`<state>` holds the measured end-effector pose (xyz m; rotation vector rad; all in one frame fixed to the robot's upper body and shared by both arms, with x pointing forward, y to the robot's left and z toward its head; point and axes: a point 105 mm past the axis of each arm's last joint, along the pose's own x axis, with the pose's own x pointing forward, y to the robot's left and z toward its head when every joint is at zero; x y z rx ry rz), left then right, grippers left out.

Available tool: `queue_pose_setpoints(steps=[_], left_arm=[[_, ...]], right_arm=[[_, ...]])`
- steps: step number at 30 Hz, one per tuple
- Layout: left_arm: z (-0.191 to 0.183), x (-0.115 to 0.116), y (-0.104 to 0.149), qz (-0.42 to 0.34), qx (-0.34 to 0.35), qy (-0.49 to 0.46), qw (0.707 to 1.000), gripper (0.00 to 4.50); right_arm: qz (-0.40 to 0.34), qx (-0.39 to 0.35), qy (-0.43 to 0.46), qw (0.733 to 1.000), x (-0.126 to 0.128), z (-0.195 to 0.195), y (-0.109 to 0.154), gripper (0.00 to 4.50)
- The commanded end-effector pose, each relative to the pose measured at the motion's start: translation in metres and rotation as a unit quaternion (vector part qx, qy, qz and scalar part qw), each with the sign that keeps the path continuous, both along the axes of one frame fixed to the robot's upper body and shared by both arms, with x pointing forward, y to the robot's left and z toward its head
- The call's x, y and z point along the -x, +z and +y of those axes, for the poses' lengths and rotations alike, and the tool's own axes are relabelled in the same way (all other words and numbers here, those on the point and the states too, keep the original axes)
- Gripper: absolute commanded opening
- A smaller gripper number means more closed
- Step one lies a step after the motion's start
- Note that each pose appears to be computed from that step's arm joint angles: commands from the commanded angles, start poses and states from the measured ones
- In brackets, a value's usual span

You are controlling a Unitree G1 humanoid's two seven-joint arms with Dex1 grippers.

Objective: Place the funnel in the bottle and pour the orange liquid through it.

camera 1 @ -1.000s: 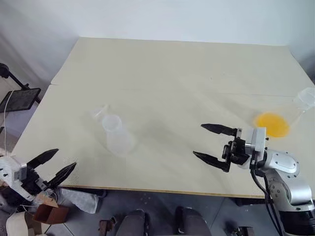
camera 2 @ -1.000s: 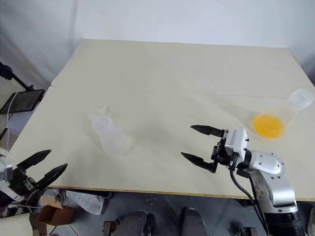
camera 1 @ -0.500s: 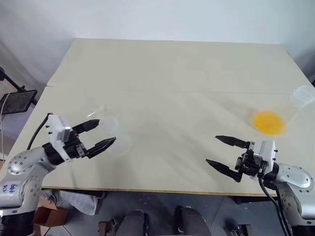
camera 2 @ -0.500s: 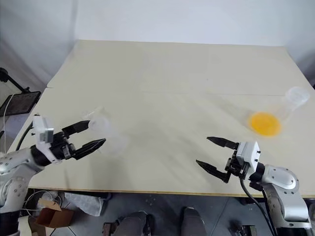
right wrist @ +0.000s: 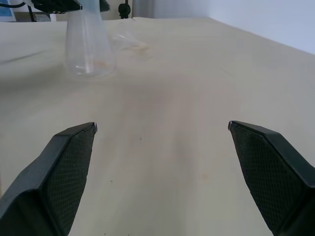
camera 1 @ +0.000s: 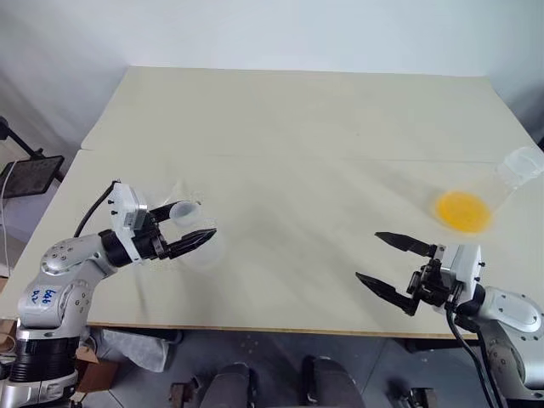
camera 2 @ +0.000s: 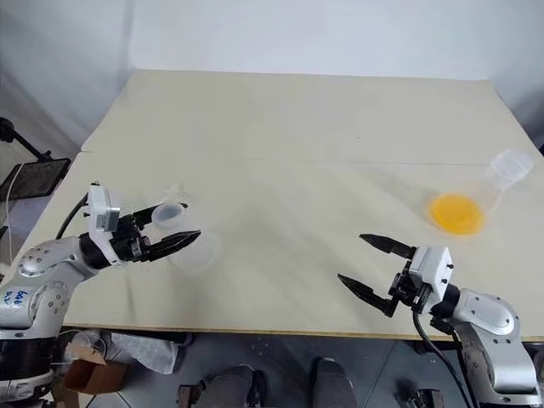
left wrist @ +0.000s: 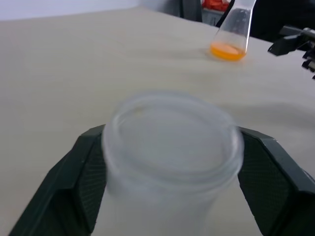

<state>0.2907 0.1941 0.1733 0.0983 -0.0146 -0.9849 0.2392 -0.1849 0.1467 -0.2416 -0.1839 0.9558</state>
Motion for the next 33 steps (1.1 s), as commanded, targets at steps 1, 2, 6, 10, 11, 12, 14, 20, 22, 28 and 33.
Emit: queue_pose_setpoints(steps=[1,2,6,10,11,12,14,20,22,28,33], left_arm=[[0.000,0.000,0.006,-0.016,-0.001,-0.004,1.000,3.93],[-0.002,0.000,0.007,-0.016,0.000,-0.007,1.000,3.93],[-0.003,-0.001,0.006,-0.016,-0.003,-0.012,1.000,3.58],[-0.002,-0.003,0.009,-0.019,0.005,-0.010,1.000,2.55],[-0.003,-0.003,0.009,-0.019,0.004,-0.012,1.000,2.42],[-0.003,-0.002,0.009,-0.019,0.003,-0.017,1.000,2.41],[-0.005,-0.001,0.009,-0.018,0.004,-0.026,0.999,2.41],[-0.055,-0.009,0.030,-0.051,0.017,-0.116,0.992,2.41],[-0.078,-0.020,0.033,-0.062,0.014,-0.143,0.988,2.41],[-0.156,-0.052,0.039,-0.087,-0.006,-0.210,0.974,2.41],[-0.194,-0.070,0.035,-0.107,-0.028,-0.226,0.968,2.41]], right_arm=[[-0.035,0.001,-0.002,0.999,0.004,0.002,0.013,4.50],[-0.036,0.000,-0.003,0.999,0.004,0.003,0.013,4.50],[-0.040,0.000,-0.005,0.999,0.003,0.002,0.015,4.50],[-0.040,0.001,-0.008,0.999,0.002,0.001,0.015,4.50],[-0.039,0.001,-0.009,0.999,0.003,0.000,0.015,4.50],[-0.039,0.001,-0.009,0.999,0.003,0.000,0.014,4.50],[-0.038,0.001,-0.011,0.999,0.004,0.000,0.012,4.50],[-0.038,0.004,-0.054,0.998,0.012,-0.013,0.014,4.50],[-0.038,0.007,-0.074,0.997,0.018,-0.020,0.014,4.50],[-0.035,0.007,-0.131,0.991,0.040,-0.028,0.012,4.50],[-0.036,0.001,-0.171,0.985,0.055,-0.027,0.011,4.50]])
